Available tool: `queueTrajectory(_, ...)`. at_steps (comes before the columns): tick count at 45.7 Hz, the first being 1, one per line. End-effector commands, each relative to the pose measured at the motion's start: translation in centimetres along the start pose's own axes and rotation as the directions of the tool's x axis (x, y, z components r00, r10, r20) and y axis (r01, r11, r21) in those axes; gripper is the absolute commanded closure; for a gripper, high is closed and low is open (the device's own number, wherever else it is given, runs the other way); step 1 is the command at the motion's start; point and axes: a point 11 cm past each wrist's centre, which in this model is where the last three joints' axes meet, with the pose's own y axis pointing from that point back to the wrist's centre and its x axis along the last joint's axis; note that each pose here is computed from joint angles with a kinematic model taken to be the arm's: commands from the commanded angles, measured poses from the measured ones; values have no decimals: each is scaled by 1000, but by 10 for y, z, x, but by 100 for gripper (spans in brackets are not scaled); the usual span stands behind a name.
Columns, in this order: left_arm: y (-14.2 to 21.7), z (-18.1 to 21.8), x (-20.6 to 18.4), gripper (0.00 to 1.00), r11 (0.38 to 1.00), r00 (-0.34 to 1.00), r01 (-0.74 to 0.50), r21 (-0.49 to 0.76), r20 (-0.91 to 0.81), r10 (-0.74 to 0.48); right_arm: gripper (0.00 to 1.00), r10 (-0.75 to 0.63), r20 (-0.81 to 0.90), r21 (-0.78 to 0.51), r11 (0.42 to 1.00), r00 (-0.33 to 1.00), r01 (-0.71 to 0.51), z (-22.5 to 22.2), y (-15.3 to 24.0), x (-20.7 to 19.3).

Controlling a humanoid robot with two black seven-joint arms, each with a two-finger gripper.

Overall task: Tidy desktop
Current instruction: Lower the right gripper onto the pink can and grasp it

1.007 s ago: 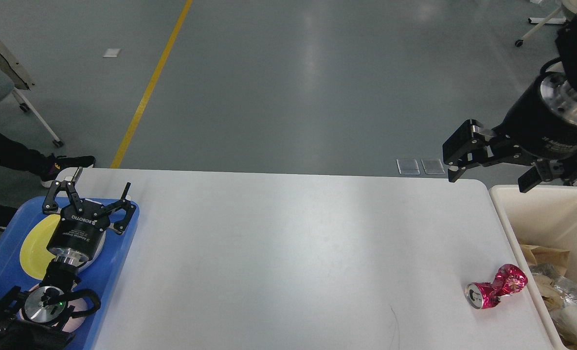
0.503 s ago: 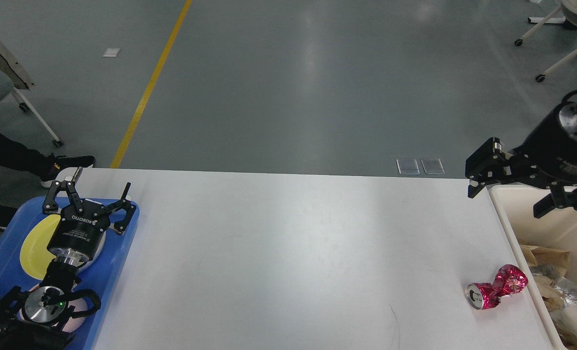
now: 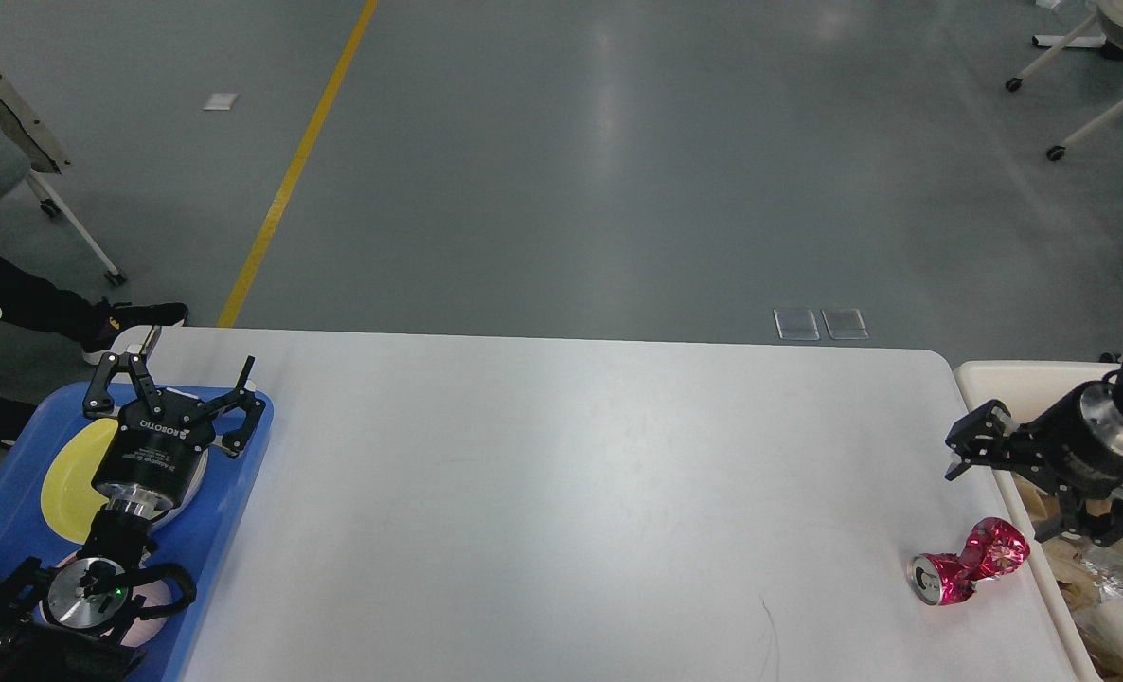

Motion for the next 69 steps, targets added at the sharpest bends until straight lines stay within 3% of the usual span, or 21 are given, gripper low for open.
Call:
queueTrajectory(1, 0, 0, 0, 3, 1000, 1000, 0, 0, 0, 0, 1, 36, 39, -13, 999, 999, -36, 11, -37, -2)
queueTrajectory(11, 0, 0, 0, 3, 1000, 1000, 0, 0, 0, 0, 1, 93, 41, -61, 994, 995, -91, 22, -82, -3)
queueTrajectory(19, 0, 0, 0, 3, 1000, 1000, 0, 0, 0, 0, 0, 104, 101, -13, 995, 989, -103, 21, -104, -7)
queueTrajectory(44, 0, 0, 0, 3, 1000, 1000, 0, 0, 0, 0, 2, 197, 109, -43, 980, 974, -193, 27, -126, -8)
queueTrajectory(49, 0, 0, 0, 3, 1000, 1000, 0, 0, 0, 0, 13, 208, 124, -38, 978, 970, -205, 27, -127, -7)
queueTrajectory(56, 0, 0, 0, 3, 1000, 1000, 0, 0, 0, 0, 40, 212, 145, -25, 977, 967, -211, 25, -127, -7)
queueTrajectory(60, 0, 0, 0, 3, 1000, 1000, 0, 0, 0, 0, 45, 209, 151, -24, 978, 966, -208, 27, -128, -8)
queueTrajectory(64, 0, 0, 0, 3, 1000, 1000, 0, 0, 0, 0, 69, 199, 160, -12, 980, 967, -199, 24, -129, -9)
queueTrajectory(67, 0, 0, 0, 3, 1000, 1000, 0, 0, 0, 0, 97, 192, 165, -12, 981, 967, -192, 24, -130, -11)
queueTrajectory(69, 0, 0, 0, 3, 1000, 1000, 0, 0, 0, 0, 100, 185, 168, -12, 983, 968, -185, 25, -131, -13)
